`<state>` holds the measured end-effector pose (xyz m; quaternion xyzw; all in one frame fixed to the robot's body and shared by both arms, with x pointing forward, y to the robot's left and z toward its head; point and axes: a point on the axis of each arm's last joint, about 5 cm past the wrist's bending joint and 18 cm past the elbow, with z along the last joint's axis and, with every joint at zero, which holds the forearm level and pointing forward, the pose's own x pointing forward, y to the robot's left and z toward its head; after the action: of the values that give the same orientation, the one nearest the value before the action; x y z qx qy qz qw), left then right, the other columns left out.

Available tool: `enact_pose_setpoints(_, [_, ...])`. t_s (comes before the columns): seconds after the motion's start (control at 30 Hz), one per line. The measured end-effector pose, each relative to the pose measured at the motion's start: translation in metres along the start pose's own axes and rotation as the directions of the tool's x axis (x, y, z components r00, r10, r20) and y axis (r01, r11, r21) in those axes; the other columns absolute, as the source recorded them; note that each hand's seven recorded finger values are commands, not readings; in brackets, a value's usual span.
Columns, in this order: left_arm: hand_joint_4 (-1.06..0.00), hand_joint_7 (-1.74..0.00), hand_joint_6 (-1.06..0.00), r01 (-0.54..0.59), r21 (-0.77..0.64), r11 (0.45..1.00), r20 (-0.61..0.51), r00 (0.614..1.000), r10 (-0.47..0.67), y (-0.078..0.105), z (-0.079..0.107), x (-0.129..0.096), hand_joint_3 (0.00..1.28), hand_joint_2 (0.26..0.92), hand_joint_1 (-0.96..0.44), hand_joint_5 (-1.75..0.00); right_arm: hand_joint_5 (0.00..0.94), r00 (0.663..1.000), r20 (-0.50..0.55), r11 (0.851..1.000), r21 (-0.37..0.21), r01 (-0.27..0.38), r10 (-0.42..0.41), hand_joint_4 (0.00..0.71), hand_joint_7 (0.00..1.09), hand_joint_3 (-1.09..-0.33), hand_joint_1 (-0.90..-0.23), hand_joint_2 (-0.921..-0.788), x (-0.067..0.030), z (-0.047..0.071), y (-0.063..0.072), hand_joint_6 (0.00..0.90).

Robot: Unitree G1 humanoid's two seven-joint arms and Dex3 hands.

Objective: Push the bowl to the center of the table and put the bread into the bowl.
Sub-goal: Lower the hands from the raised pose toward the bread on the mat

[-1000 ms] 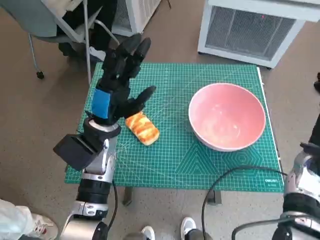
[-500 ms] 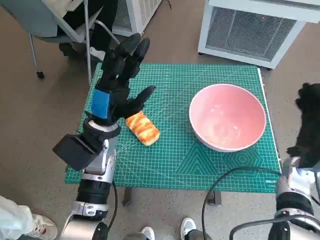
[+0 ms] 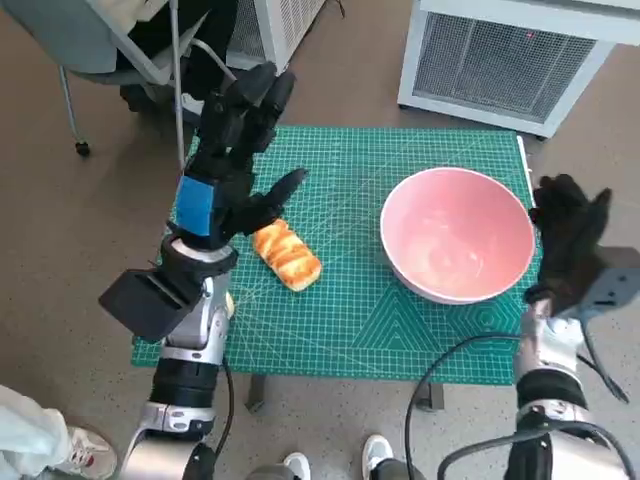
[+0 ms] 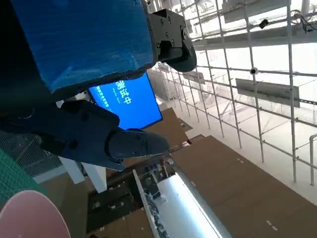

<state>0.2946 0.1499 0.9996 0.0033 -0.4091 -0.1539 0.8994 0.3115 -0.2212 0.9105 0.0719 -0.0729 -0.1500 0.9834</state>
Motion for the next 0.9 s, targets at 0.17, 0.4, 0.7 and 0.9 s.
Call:
enact_pose_setpoints(0.17, [-0.34, -0.58, -0.11, -0.006, 0.007, 1.000, -0.009, 1.000, 0.006, 0.002, 0.000, -0.004, 0.30, 0.921, -0.35, 0.00, 0.017, 1.000, -0.016, 1.000, 0.016, -0.025, 0.025, 0.234, 0.41, -0.840, -0.453, -0.921, 0.0019, 0.000, 0.013, 0.098])
enact_pose_setpoints(0.4, [-0.34, -0.50, -0.16, -0.021, 0.027, 0.999, -0.027, 0.999, 0.022, 0.008, 0.000, -0.012, 0.29, 0.921, -0.38, 0.00, 0.005, 0.997, -0.039, 0.998, 0.022, -0.066, 0.067, 0.221, 0.40, -0.878, -0.457, -0.921, 0.0038, 0.002, 0.027, 0.089])
enact_pose_setpoints(0.7, [-0.34, -0.40, -0.18, -0.043, 0.054, 0.998, -0.030, 0.999, 0.045, 0.012, 0.003, -0.019, 0.29, 0.921, -0.35, 0.00, 0.004, 0.992, -0.048, 0.993, 0.026, -0.119, 0.120, 0.222, 0.40, -0.892, -0.454, -0.921, 0.0073, 0.006, 0.045, 0.081])
enact_pose_setpoints(0.9, [-0.33, -0.37, -0.20, -0.051, 0.075, 0.996, -0.049, 0.997, 0.055, 0.017, 0.002, -0.025, 0.28, 0.921, -0.39, 0.00, 0.007, 0.987, -0.059, 0.988, 0.050, -0.146, 0.149, 0.230, 0.39, -0.887, -0.451, -0.921, 0.0101, 0.011, 0.061, 0.087])
